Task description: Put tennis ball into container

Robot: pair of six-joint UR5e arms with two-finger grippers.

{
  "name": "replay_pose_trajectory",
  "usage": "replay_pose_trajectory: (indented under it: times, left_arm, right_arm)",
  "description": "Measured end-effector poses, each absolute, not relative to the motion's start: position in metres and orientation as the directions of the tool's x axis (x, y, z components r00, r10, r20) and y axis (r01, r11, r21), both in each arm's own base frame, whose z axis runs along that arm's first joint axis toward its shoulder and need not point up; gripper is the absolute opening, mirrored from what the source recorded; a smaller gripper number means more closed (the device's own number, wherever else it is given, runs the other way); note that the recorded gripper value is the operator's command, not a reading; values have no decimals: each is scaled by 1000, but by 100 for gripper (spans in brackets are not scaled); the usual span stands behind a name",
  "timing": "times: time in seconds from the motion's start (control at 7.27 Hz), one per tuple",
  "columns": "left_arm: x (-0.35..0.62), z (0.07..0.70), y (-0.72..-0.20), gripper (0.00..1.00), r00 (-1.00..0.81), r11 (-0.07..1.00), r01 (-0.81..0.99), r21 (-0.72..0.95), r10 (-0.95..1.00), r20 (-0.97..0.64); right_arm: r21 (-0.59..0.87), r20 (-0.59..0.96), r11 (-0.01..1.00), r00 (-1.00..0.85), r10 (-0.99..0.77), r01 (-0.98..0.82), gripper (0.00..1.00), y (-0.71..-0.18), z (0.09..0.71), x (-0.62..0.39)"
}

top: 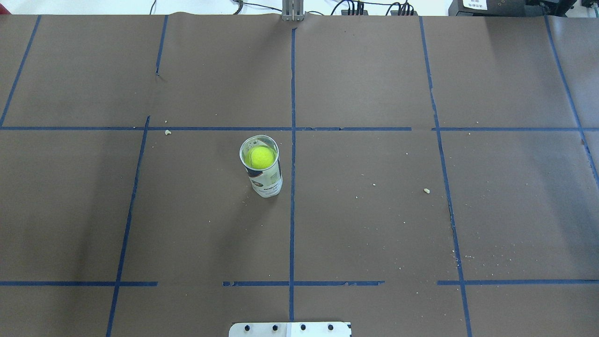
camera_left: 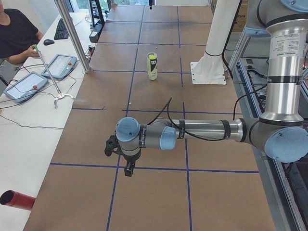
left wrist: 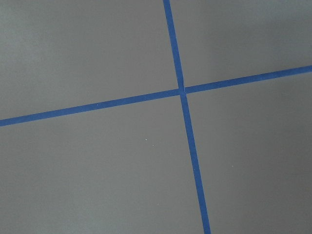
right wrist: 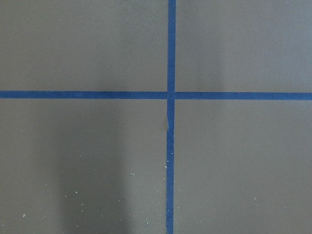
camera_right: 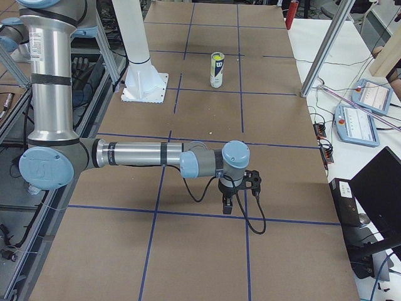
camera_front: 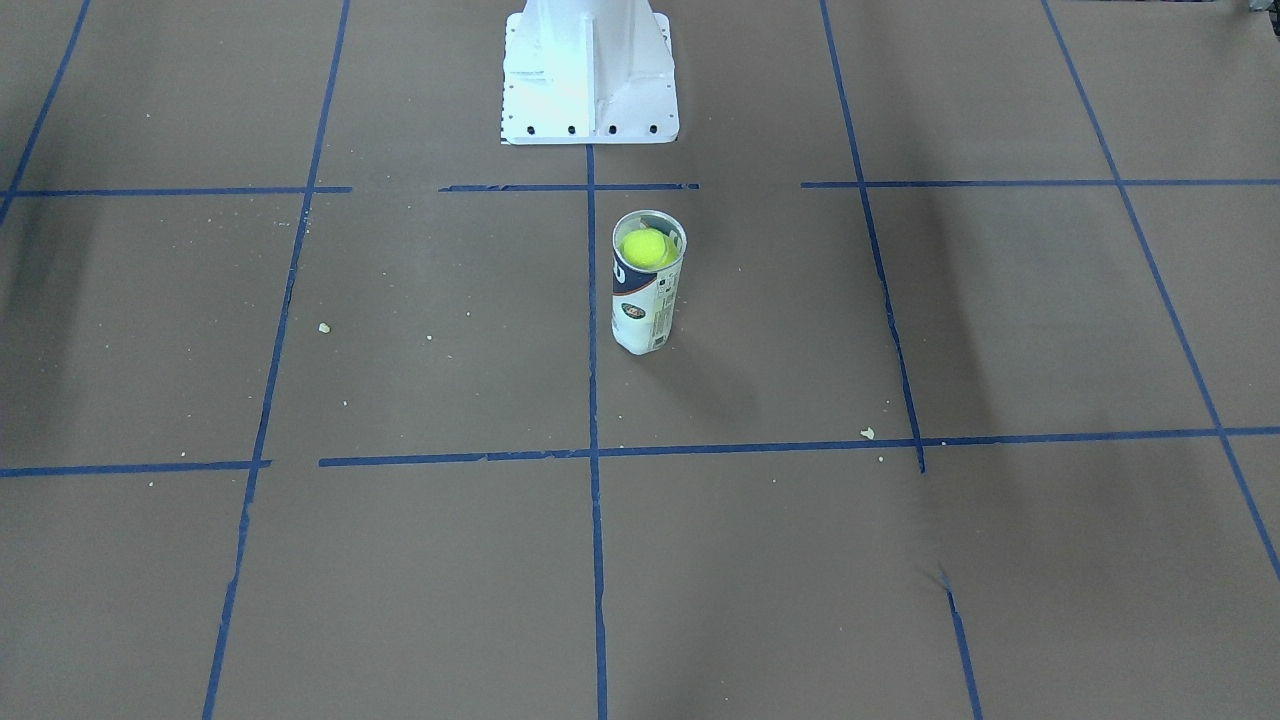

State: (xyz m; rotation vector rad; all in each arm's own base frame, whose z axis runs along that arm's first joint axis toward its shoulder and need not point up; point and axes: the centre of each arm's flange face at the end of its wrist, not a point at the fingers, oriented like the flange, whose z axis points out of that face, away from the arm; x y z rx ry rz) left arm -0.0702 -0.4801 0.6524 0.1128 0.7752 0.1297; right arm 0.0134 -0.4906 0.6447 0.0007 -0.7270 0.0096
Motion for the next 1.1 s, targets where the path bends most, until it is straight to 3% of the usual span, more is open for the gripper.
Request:
replay_pose_trajectory:
  times: [1.1]
  left_arm:
    - [-72, 656, -475, 100, 707, 992, -71, 102, 122, -697]
  right_arm:
    - [-3, 665, 1000, 747, 8, -9, 100, -491, 645, 13]
